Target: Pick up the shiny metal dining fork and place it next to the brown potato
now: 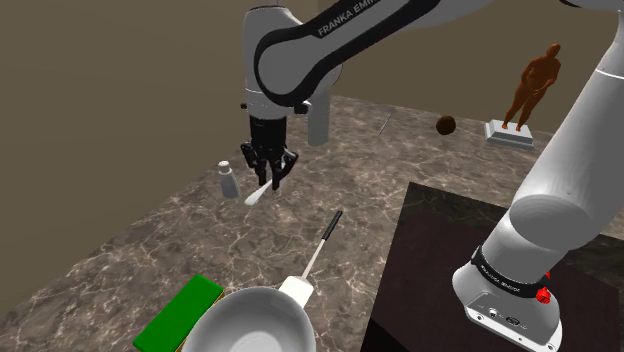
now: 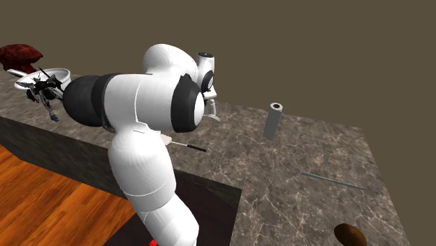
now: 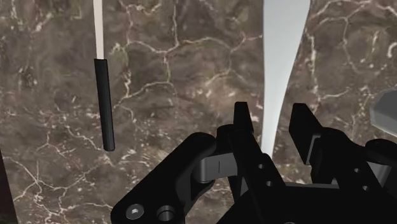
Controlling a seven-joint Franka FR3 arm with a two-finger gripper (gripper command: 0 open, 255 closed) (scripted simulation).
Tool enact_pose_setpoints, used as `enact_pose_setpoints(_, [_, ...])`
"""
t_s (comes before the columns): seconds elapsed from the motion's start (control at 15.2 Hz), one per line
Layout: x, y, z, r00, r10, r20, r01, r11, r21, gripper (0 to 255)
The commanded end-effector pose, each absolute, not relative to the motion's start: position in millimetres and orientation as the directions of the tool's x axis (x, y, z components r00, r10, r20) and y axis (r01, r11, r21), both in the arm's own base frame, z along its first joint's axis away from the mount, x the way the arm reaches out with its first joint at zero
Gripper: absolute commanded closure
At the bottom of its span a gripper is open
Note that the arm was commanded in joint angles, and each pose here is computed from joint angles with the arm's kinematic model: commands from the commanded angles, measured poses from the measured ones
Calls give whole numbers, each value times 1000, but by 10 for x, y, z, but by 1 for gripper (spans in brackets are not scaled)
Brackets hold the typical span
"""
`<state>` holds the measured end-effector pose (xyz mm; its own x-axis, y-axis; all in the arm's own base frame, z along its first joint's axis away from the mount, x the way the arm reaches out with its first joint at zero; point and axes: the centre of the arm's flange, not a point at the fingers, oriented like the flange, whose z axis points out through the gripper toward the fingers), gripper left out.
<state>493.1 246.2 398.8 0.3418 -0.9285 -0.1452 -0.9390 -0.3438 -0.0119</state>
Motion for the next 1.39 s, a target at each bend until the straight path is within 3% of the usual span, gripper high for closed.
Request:
enact_pose_setpoints(0.0, [4927,2465,4098,342,-928,-145,-939,-344,-12,255])
enact_pose_setpoints(0.59, [4927,2465,4549,342,-928,-145,-939,-344,-12,255])
enact_pose_setpoints(1.32, [4301,1154,4552,342,-928,-145,-939,-344,-12,255])
